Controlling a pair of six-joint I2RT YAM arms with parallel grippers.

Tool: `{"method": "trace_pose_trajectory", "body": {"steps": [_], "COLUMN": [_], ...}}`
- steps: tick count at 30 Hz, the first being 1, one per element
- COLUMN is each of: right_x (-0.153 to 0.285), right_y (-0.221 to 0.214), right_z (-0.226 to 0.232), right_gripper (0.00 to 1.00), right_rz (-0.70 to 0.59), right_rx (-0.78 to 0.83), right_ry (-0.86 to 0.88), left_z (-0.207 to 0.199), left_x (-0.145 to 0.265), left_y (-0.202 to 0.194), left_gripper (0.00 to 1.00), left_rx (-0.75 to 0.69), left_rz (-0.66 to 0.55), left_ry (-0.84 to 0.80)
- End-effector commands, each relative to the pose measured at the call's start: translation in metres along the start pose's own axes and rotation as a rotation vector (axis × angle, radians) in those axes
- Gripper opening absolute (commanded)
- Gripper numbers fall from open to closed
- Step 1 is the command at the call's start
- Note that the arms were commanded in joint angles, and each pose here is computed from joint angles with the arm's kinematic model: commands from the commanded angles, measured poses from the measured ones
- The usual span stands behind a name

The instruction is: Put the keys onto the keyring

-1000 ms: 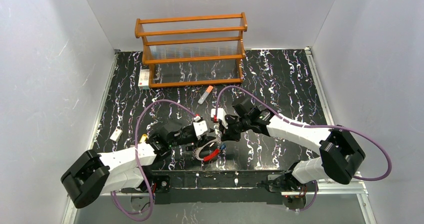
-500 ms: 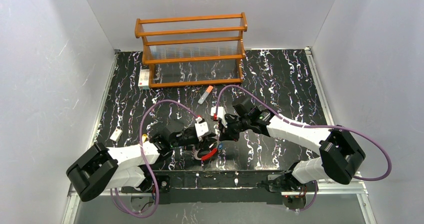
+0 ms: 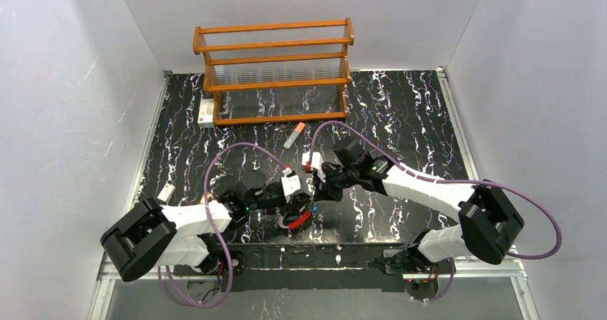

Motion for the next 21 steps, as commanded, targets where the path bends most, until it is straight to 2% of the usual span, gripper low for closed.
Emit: {"method": "trace_pose_trajectory", "body": {"steps": [1, 10, 14, 21], "right_x": [0.0058, 0.0033, 0.0015, 0.0006], "right_y": [0.0185, 0.018, 0.0173, 0.0181], "right_z": [0.0012, -0.0003, -0.0008, -0.0012], "right_gripper": [0.01, 0.01, 0.01, 0.01], "right_rz": [-0.061, -0.063, -0.06, -0.061], "right_rx": [0.037, 0.036, 0.033, 0.033], "right_ry": [-0.006, -0.007, -0.002, 0.003], "left_z": [-0.0006, -0.0002, 0.0007, 0.0015], "left_x": [-0.0039, -0.0055, -0.0059, -0.0055], "left_y": [0.0102, 0.0137, 0.0148, 0.0147], "left_gripper": [0.1, 0.0, 0.1, 0.1], "left_rx": [-0.023, 0.0, 0.003, 0.009], "left_rz": [-0.032, -0.045, -0.051, -0.055], "left_ry": [-0.026, -0.023, -0.016, -0.005]}}
Point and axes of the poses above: each gripper's point midway between its finger pads, its own x axis back along the fingers, its own z axis along the line the jaws close on, y = z × x, the point moved 5 cm from there along x, back along the fingers, and after that the axes turned 2 degrees about x, right-handed, at the moved point
